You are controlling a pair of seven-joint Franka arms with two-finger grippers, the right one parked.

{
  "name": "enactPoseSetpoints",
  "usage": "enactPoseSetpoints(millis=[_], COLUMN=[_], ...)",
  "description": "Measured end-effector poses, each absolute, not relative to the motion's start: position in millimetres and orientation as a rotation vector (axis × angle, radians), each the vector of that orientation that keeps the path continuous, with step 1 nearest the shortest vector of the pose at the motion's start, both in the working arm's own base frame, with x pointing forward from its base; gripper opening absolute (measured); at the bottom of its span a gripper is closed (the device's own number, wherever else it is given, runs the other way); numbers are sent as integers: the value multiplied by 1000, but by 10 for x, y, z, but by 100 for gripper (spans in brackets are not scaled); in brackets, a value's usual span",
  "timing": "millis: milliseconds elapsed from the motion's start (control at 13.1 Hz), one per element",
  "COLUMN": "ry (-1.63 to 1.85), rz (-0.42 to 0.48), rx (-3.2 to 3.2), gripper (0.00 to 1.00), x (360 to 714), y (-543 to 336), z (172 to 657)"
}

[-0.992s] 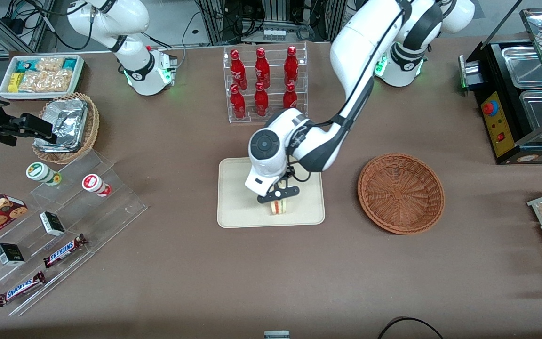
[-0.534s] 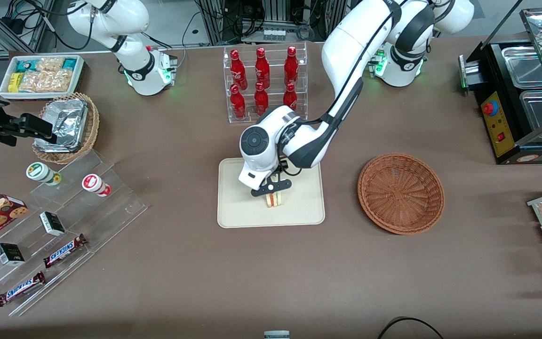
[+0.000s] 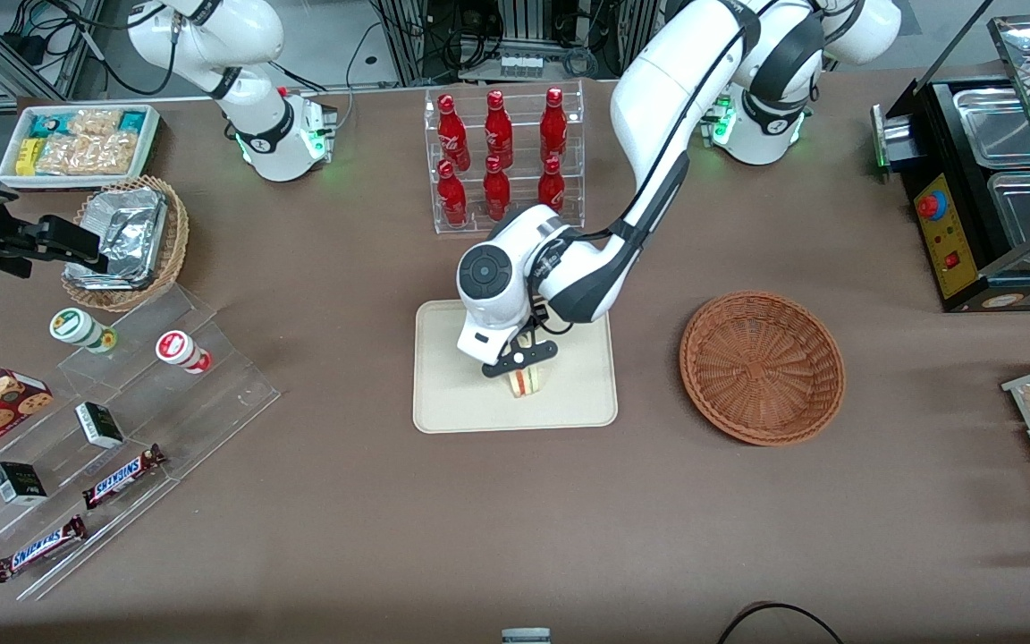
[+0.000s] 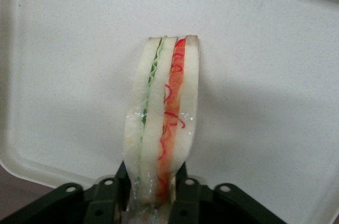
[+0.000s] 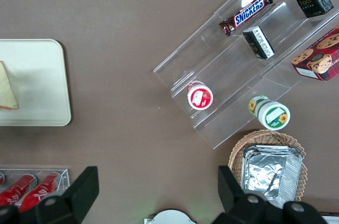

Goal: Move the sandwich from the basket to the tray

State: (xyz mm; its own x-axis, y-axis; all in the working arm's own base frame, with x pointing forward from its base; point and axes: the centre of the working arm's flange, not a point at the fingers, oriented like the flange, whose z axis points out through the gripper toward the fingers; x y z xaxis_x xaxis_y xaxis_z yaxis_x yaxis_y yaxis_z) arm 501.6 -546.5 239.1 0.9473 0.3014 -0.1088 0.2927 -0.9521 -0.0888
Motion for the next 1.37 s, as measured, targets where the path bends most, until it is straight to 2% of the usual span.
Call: enactPoseSetpoints(millis=[229,381,458,610,763,992,1373], ry=[-467,-476,-481,-438,-407,-240,-176], rz=[166,124,94,29,8,55,105], rx=[-3050,-3086,-3107,-3135,-3138,-3114,-3084], gripper=[74,94,100,100,100,100,100], x=[5053,5117,5154,5212,5361,5686,6076], y=[-5497,-5524,-5517,-5458,-5245,-4701,-3411], z=[2502,2785,2993,3394,3668,3796,4156])
